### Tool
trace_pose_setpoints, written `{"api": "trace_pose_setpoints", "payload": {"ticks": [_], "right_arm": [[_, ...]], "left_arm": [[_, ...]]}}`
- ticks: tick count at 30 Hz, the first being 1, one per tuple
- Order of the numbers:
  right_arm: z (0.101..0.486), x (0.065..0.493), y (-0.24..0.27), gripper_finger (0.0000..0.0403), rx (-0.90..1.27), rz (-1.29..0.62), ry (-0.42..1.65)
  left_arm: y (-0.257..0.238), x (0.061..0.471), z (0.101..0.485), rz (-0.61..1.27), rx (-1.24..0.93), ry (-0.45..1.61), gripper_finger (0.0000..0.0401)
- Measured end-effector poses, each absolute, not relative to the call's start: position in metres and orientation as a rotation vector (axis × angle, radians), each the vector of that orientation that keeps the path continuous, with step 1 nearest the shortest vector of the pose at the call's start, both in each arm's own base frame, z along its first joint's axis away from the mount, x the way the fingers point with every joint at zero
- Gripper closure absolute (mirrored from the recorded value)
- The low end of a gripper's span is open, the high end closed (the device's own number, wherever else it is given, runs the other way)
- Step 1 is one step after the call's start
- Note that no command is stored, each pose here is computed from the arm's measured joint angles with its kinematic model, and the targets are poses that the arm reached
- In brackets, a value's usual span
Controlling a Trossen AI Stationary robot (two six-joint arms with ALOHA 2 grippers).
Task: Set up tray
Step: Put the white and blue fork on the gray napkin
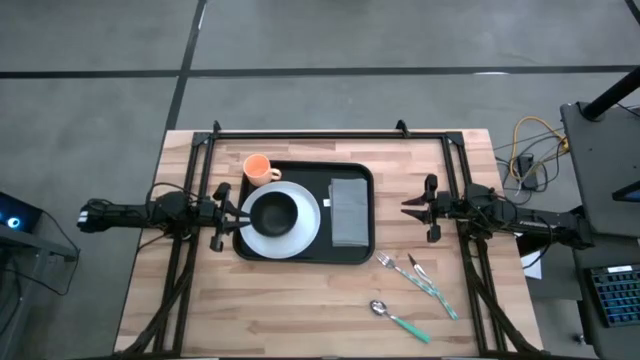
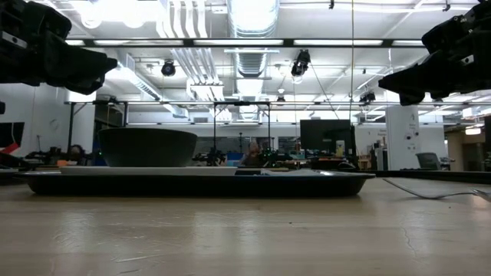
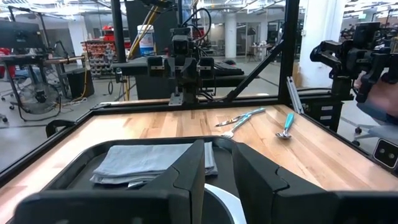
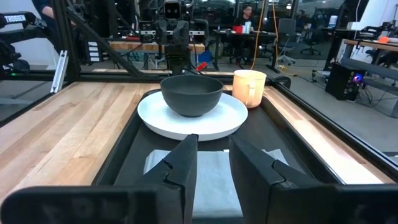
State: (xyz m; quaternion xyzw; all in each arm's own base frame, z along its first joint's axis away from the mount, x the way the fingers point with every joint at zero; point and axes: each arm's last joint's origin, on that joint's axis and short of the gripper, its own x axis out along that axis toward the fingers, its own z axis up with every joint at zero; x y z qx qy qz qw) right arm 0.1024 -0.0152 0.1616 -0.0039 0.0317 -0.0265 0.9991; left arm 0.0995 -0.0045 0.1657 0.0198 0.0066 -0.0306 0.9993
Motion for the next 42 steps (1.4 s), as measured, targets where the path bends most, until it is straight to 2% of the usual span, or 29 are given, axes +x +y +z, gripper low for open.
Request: {"api": "trace_pose_setpoints", "payload": {"ticks": [8,15,21,25,34,42], "right_arm": [[0.166,0.103,-0.015,0.0322,-0.018,-0.052,0.014],[0.188,0.101,-0.015,0.0333,0.123,-0.029,-0.214],[0.198,0.098,-0.014,0.0332,0.258,-0.002,-0.325],[0.204,0.096,-0.014,0.0328,0.218,0.001,-0.381],[0.231,0.08,-0.012,0.0334,0.185,0.009,-0.711],[0.26,0.07,-0.009,0.0335,0.191,0.079,-0.796]], "left_arm": [[-0.004,0.099,0.166,-0.062,0.04,0.013,0.0337],[-0.004,0.099,0.166,-0.061,0.04,0.013,0.0337],[-0.004,0.099,0.166,-0.061,0.039,0.013,0.0337],[-0.004,0.099,0.166,-0.061,0.04,0.013,0.0337],[-0.004,0.099,0.166,-0.061,0.039,0.013,0.0337],[-0.004,0.099,0.166,-0.061,0.04,0.013,0.0337]]}}
